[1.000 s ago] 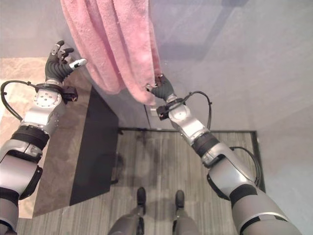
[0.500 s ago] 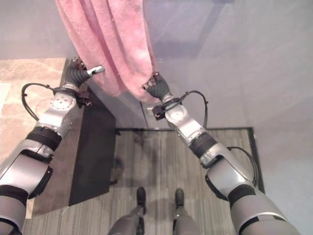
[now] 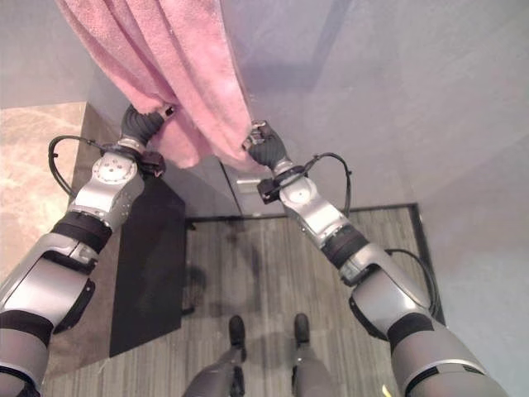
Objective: Put brush and paste in cup on sink, flatten towel.
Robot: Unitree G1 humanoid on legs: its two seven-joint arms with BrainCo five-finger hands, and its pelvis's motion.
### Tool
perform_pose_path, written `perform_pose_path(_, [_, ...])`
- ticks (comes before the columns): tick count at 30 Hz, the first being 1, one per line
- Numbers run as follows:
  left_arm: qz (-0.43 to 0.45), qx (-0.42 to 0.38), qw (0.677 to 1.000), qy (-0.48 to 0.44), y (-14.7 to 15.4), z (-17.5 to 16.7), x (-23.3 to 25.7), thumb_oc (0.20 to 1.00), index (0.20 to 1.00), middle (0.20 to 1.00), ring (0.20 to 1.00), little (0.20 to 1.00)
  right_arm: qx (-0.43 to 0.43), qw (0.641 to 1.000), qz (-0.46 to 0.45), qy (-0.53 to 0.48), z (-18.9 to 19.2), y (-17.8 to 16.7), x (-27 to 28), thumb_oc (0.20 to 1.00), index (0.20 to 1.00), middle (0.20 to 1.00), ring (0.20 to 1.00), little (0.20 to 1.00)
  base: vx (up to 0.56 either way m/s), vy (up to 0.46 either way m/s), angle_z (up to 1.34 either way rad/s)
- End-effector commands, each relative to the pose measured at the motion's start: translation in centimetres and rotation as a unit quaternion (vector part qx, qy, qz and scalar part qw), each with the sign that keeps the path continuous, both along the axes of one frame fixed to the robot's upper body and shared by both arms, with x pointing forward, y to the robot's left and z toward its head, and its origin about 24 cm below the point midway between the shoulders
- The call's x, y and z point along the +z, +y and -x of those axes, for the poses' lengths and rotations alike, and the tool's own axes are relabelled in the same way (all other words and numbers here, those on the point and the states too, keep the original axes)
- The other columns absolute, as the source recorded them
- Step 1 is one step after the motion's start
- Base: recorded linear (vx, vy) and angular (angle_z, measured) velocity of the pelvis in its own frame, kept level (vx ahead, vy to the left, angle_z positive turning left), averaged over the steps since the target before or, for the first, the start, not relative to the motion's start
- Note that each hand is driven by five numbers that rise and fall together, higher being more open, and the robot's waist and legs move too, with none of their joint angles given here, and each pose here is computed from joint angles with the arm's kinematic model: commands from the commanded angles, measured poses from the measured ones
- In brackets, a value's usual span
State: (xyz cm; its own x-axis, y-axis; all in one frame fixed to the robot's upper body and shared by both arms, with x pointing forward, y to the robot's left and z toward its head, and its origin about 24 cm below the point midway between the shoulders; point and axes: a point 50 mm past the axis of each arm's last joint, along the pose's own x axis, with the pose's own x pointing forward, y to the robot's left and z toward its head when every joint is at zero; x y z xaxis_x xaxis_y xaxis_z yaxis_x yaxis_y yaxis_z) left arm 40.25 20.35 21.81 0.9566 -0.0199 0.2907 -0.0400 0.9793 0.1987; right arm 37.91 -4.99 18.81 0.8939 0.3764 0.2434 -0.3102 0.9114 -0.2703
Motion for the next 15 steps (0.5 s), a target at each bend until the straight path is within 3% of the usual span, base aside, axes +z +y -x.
perform_pose_path(1, [-0.015,-0.006,0.996,-0.087,0.2,0.4,5.2,0.203,0.203,0.203,0.203,0.203,0.007,0.997,-0.039,-0.059,0.4,-0.6,2.3,0.200,0.200,0.200,0.200,0.200,0.00,0.000,0.00])
perform_pose_path(8, [-0.064,-0.029,0.981,-0.182,-0.2,3.4,7.9,0.200,0.200,0.200,0.200,0.200,-0.012,0.984,-0.051,-0.169,2.3,-3.3,6.3,0.200,0.200,0.200,0.200,0.200,0.02,-0.020,0.07])
perform_pose_path(15, [0.012,-0.055,0.961,-0.269,0.0,8.2,6.8,0.200,0.200,0.200,0.200,0.200,-0.018,0.952,-0.135,-0.274,6.0,-5.6,9.0,0.200,0.200,0.200,0.200,0.200,0.01,-0.006,0.03])
